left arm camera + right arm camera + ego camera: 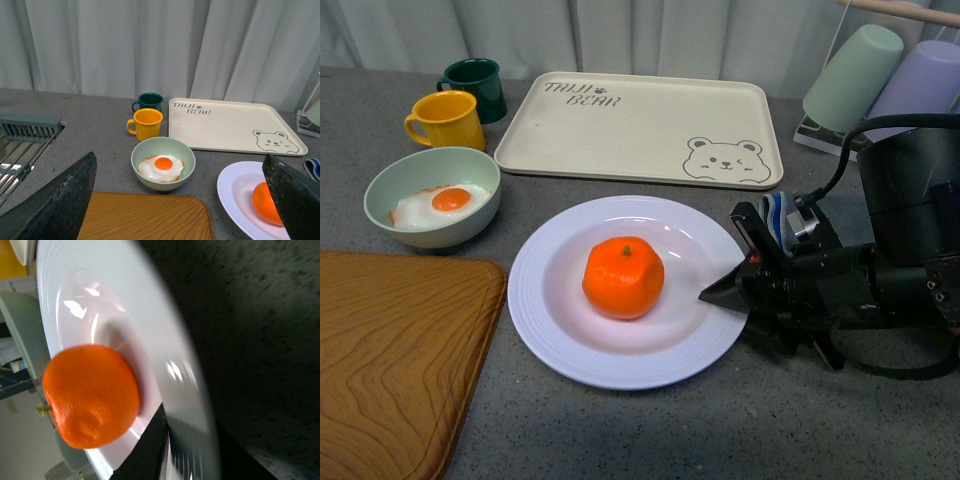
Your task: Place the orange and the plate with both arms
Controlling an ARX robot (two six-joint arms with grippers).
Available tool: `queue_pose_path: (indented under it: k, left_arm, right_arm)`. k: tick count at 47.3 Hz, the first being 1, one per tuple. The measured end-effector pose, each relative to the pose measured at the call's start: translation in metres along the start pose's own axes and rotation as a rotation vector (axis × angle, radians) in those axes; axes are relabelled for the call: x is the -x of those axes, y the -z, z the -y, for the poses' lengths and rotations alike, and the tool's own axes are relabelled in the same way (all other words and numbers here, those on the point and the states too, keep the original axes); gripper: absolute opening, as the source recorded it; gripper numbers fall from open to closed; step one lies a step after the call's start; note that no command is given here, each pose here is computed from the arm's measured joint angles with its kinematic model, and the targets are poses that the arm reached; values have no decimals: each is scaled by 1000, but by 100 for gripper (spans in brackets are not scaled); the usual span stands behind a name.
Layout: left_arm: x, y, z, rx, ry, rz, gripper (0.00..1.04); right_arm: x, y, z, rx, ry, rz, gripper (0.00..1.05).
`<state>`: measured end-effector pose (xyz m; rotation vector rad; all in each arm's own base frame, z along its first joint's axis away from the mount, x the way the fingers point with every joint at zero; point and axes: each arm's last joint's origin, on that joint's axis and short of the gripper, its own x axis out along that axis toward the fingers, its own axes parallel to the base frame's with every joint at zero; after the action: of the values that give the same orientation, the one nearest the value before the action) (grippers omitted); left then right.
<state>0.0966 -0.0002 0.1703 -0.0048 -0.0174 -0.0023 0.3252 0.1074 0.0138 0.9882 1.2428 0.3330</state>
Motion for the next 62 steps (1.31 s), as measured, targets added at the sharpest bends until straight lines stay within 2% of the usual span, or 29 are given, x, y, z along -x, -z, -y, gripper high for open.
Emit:
queue_pose_path:
  k: [5,13,21,26,34,40,46,62]
  left_arm:
    - [0,0,0,0,0,0,98]
    - [0,0,0,0,0,0,98]
    - [0,0,0,0,0,0,98]
    - [0,0,0,0,0,0,98]
    - [0,0,0,0,0,0,98]
    - [0,0,0,0,0,0,98]
    - [0,0,0,0,0,0,98]
    - [0,0,0,0,0,0,98]
  right_arm:
    - [2,-3,-7,31,-31,0,4]
    - [3,-3,-9,107,-41,24,4]
    - [9,-2,-14,160,-100,68,4]
    - [14,-8,-23,202,-170,104,4]
    - [15,-20,-36,204,-200,130,4]
    - [11,-36,-49,193,-218,156,4]
    - [0,-66,-62,152,-232,191,4]
    - [-43,-132,-77,65,-200,216,4]
